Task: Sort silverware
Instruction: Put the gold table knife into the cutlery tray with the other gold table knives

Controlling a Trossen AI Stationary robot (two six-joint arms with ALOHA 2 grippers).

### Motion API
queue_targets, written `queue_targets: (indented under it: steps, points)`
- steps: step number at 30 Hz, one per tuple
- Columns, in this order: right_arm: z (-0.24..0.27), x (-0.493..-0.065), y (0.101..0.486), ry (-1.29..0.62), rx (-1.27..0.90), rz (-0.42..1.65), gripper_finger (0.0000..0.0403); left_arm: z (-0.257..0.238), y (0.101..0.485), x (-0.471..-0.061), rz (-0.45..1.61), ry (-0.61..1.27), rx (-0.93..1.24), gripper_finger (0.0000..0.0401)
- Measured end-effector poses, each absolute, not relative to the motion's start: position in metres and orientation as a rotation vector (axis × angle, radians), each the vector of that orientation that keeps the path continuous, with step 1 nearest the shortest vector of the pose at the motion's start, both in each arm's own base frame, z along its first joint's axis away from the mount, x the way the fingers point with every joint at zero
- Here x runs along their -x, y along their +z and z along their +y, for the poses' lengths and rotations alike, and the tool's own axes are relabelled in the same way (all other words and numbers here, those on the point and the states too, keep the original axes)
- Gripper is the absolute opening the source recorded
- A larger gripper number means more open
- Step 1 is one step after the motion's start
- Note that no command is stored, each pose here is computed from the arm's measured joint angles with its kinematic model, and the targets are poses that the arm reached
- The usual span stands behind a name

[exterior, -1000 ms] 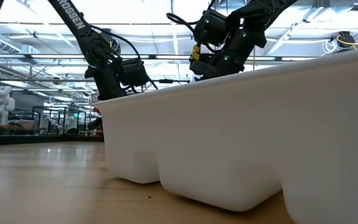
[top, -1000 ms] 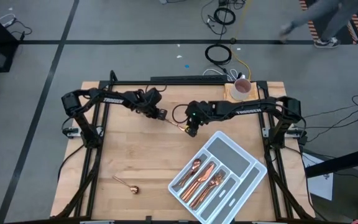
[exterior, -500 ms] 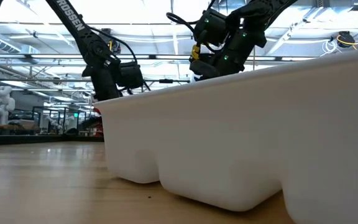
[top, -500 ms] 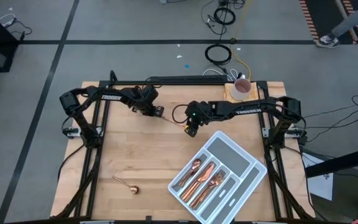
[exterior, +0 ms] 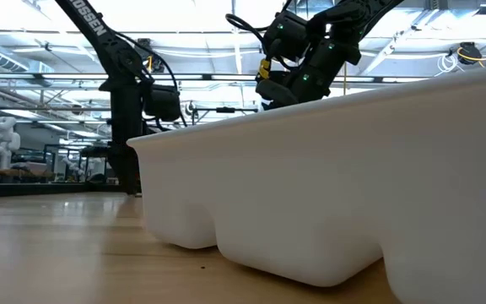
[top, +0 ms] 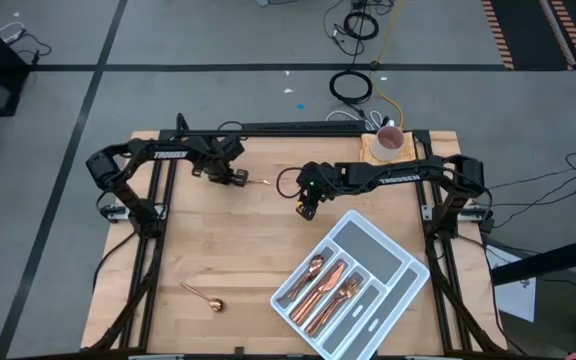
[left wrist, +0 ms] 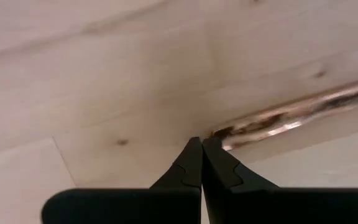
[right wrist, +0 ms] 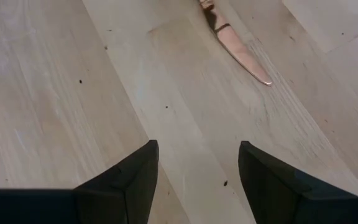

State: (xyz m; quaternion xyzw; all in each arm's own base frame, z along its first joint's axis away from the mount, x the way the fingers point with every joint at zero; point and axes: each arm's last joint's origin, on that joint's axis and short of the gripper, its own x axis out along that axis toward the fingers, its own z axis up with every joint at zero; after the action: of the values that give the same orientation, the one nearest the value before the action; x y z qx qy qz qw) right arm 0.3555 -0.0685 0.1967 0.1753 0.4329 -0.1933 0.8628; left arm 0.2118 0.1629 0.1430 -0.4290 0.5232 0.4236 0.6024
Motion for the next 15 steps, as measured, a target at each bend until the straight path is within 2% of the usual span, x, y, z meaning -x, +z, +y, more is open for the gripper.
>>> queue_targets:
  steps: [15]
  points:
    - [-0.074, -0.362, 0.202, -0.346, -0.249, 0.834, 0.0205, 0.154, 0.164, -0.214, 1.144, 0.907, 0.97, 0.0]
